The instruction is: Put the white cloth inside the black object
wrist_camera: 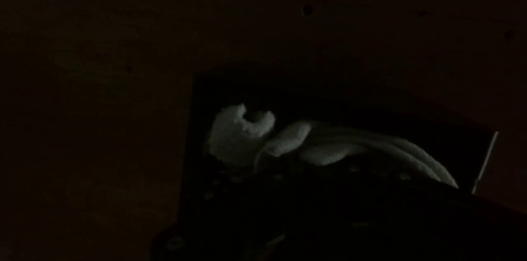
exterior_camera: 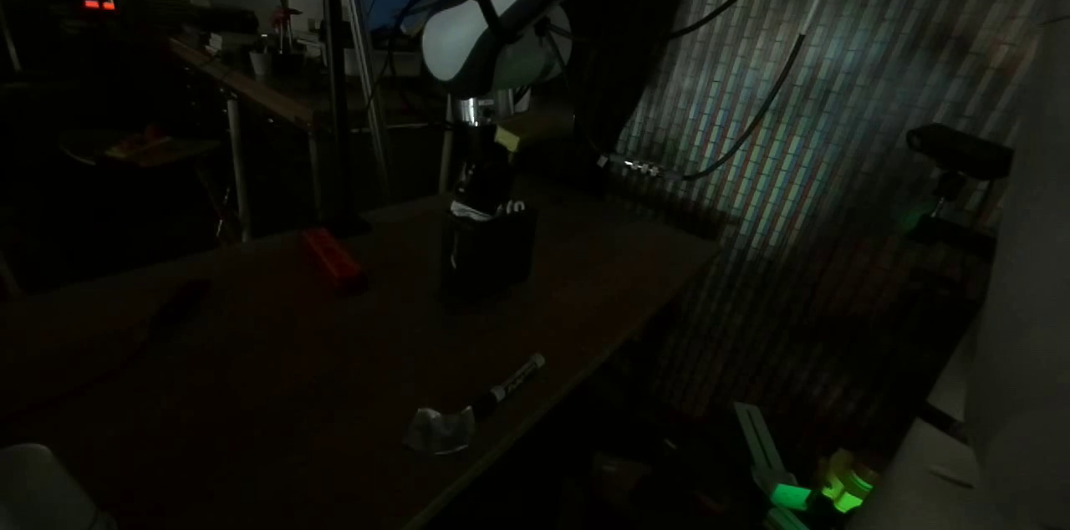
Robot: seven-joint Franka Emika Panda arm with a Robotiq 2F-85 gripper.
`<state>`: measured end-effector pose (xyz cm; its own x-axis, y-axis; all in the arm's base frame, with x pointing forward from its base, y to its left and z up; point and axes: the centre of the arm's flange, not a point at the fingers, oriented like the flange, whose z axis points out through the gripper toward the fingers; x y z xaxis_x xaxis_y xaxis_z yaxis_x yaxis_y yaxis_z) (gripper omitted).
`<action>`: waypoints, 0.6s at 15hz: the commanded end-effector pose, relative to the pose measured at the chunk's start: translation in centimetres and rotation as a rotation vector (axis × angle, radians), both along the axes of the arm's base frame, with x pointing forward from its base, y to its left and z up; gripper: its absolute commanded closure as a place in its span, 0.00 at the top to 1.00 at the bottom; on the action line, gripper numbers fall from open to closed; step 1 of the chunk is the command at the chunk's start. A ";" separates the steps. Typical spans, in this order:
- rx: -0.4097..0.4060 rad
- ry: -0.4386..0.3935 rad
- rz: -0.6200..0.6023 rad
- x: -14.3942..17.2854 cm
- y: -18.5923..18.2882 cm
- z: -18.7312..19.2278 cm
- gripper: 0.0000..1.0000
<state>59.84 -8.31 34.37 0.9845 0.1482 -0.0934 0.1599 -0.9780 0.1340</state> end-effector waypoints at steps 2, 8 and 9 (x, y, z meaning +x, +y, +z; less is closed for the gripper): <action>0.028 0.023 -0.006 0.9 0.3 -1.1 0.00; 0.093 0.057 0.006 1.2 0.1 -4.2 0.00; 0.112 0.065 0.013 1.3 0.2 -4.9 0.00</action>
